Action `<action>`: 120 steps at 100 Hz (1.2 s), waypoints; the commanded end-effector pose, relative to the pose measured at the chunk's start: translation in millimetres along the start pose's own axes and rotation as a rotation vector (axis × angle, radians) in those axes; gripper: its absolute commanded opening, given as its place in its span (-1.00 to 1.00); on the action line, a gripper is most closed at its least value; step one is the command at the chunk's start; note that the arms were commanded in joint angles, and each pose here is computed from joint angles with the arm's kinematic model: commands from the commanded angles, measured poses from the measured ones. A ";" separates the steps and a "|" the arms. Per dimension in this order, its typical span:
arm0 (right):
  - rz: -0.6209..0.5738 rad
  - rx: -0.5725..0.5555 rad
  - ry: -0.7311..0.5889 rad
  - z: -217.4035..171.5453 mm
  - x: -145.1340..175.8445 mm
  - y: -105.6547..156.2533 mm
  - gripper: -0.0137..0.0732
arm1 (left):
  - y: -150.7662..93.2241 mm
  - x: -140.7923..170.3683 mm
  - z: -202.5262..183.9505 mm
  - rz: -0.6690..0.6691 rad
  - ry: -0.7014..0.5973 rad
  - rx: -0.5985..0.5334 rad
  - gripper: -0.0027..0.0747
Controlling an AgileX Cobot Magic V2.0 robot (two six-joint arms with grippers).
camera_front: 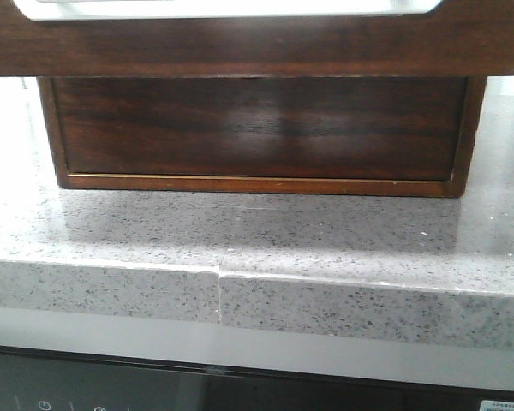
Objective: Put scissors in drawer with both arms
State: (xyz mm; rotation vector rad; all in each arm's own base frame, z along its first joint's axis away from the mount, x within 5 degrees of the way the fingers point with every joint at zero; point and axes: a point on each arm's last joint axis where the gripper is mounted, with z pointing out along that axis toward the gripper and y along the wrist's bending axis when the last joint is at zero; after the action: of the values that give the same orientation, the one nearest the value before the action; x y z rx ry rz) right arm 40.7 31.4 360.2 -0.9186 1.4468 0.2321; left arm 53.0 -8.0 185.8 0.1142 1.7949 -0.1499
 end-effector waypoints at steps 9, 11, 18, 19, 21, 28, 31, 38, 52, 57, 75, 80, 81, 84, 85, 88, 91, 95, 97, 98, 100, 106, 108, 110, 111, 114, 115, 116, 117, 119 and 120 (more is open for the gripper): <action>-0.008 0.039 -0.090 -2.4 -13.4 -5.7 -0.79 | -0.2 0.3 -0.4 -0.008 -0.064 0.005 -0.98; -0.008 0.039 -0.090 -2.4 -13.4 -5.7 -0.79 | -0.2 0.3 -0.4 -0.008 -0.064 0.005 -0.98; -0.008 0.039 -0.090 -2.4 -13.4 -5.7 -0.79 | -0.2 0.3 -0.4 -0.008 -0.064 0.005 -0.98; -0.008 0.039 -0.090 -2.4 -13.4 -5.7 -0.79 | -0.2 0.3 -0.4 -0.008 -0.064 0.005 -0.98; -0.008 0.039 -0.090 -2.4 -13.4 -5.7 -0.79 | -0.2 0.3 -0.4 -0.008 -0.064 0.005 -0.98; -0.008 0.039 -0.090 -2.4 -13.4 -5.7 -0.79 | -0.2 0.3 -0.4 -0.008 -0.064 0.005 -0.98; -0.008 0.039 -0.090 -2.4 -13.4 -5.7 -0.79 | -0.2 0.3 -0.4 -0.008 -0.064 0.005 -0.98; -0.008 0.039 -0.090 -2.4 -13.4 -5.7 -0.79 | -0.2 0.3 -0.4 -0.008 -0.064 0.005 -0.98; -0.008 0.039 -0.090 -2.4 -13.4 -5.7 -0.79 | -0.2 0.3 -0.4 -0.008 -0.064 0.005 -0.98; -0.008 0.039 -0.086 -1.3 -11.8 -5.0 -0.79 | -0.2 0.3 -0.4 -0.008 -0.064 0.005 -0.98; 0.046 0.160 0.029 19.0 25.1 1.5 -0.79 | -0.2 0.3 -0.4 -0.008 -0.064 0.005 -0.98; 0.128 0.247 0.029 25.4 38.8 1.0 -0.79 | -0.2 0.3 -0.4 -0.008 -0.064 0.005 -0.98; 0.140 0.259 0.027 26.2 40.8 0.8 -0.79 | -0.2 0.3 -0.4 -0.008 -0.064 0.005 -0.98; 0.202 0.312 0.013 29.1 48.6 -0.1 -0.79 | -0.2 0.3 -0.4 -0.008 -0.064 0.005 -0.98; 0.214 0.344 0.008 29.7 52.7 -1.0 -0.79 | -0.2 0.3 -0.4 -0.008 -0.064 0.005 -0.98; 0.252 0.405 -0.001 30.8 61.3 -2.6 -0.79 | -0.2 0.3 -0.4 -0.008 -0.064 0.005 -0.98; 0.266 0.462 0.001 30.6 70.1 -3.4 -0.79 | -0.2 0.3 -0.4 -0.008 -0.064 0.005 -0.98; 0.270 0.523 0.027 29.4 83.1 -2.7 -0.79 | -0.2 0.3 -0.4 -0.008 -0.064 0.005 -0.98; 0.273 0.547 0.040 28.4 88.7 -1.8 -0.79 | -0.2 0.3 -0.4 -0.008 -0.064 0.005 -0.98; 0.274 0.554 0.044 28.0 90.6 -1.4 -0.79 | -0.2 0.3 -0.4 -0.008 -0.064 0.005 -0.98; 0.277 0.573 0.057 26.9 96.0 -0.1 -0.79 | -0.2 0.3 -0.4 -0.008 -0.064 0.005 -0.98; 0.302 0.627 0.088 23.8 112.2 4.8 -0.79 | -0.2 0.3 -0.4 -0.008 -0.064 0.005 -0.98; 0.310 0.643 0.095 22.7 117.5 6.9 -0.79 | -0.2 0.3 -0.4 -0.008 -0.064 0.005 -0.98; 0.318 0.653 0.100 21.8 122.9 9.5 -0.79 | -0.2 0.3 -0.4 -0.008 -0.064 0.005 -0.98; 0.319 0.662 0.104 21.3 124.9 10.1 -0.79 | -0.2 0.3 -0.4 -0.008 -0.064 0.005 -0.98; 0.324 0.681 0.106 19.4 131.9 13.9 -0.79 | -0.2 0.3 -0.4 -0.008 -0.064 0.005 -0.98; 0.332 0.687 0.113 19.4 136.0 15.5 -0.79 | -0.2 0.3 -0.4 -0.008 -0.064 0.005 -0.98; 0.333 0.693 0.108 18.5 137.3 16.7 -0.79 | -0.2 0.3 -0.4 -0.008 -0.064 0.005 -0.98; 0.340 0.694 0.114 18.7 141.1 18.3 -0.79 | -0.2 0.3 -0.4 -0.008 -0.064 0.005 -0.98; 0.344 0.705 0.110 17.6 144.1 20.2 -0.79 | -0.2 0.3 -0.4 -0.008 -0.064 0.005 -0.98; 0.354 0.708 0.117 17.8 148.0 21.8 -0.79 | -0.2 0.3 -0.4 -0.008 -0.064 0.005 -0.98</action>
State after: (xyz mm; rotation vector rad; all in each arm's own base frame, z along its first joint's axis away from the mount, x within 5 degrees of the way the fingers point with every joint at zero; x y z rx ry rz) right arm 67.3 4.2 215.5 -0.1754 1.7240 -0.0651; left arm 53.0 -8.0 185.7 0.1142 1.7966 -0.1497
